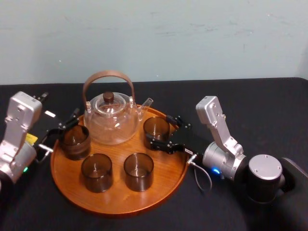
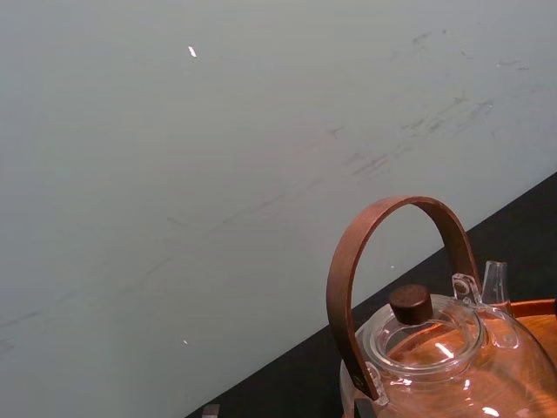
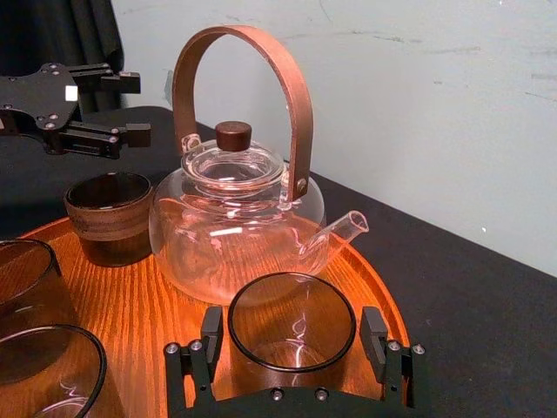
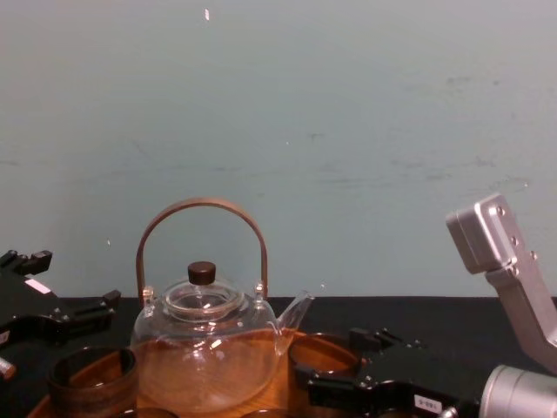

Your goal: Pick up the glass from the table and place it on the tray.

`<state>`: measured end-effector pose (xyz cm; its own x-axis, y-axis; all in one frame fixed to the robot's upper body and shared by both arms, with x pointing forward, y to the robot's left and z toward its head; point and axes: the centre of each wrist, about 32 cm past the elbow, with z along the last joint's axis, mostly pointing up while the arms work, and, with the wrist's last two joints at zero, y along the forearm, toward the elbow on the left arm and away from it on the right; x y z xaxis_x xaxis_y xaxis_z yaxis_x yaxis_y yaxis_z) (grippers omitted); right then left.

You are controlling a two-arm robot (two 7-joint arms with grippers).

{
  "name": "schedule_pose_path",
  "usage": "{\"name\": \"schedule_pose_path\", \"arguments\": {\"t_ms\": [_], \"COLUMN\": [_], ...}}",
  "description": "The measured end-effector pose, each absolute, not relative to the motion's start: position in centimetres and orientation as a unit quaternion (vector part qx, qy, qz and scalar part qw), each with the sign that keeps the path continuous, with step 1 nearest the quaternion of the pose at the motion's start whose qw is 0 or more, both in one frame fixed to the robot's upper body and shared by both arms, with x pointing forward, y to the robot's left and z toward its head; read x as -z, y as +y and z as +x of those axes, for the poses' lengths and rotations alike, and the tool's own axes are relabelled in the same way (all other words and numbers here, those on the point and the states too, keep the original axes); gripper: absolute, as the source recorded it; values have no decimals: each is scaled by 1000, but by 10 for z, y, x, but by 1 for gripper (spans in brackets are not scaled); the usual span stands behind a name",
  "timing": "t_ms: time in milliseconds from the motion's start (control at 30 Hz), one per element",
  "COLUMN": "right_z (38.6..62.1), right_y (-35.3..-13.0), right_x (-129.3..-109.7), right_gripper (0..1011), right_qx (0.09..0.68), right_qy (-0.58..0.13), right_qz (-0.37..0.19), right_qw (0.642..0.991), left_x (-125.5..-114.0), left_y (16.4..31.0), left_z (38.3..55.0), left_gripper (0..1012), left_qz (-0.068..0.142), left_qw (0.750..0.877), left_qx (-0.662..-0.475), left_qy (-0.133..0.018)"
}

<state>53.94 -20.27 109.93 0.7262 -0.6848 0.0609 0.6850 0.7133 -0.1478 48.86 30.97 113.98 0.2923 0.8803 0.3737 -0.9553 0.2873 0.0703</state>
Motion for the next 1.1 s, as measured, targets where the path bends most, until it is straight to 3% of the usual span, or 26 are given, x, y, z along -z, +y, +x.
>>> {"name": "schedule_pose_path", "arguments": {"t_ms": [533, 1100], "right_z": [537, 514], "right_y": [-204, -216], "right_x": [-1105, -1144], "right_gripper": [1002, 1002], "right_qx": [369, 371], "right_qy": [-15, -84], "right_qz": [-73, -23], "right_qw": [926, 925], "left_x": [-1140, -1140], "left_y": [310, 310], "left_z": [489, 489], "left_gripper": [1001, 1001], "left_qz": [142, 141], "left_qw": [791, 791], "left_qx": [-580, -580], "left_qy": [-132, -132]}}
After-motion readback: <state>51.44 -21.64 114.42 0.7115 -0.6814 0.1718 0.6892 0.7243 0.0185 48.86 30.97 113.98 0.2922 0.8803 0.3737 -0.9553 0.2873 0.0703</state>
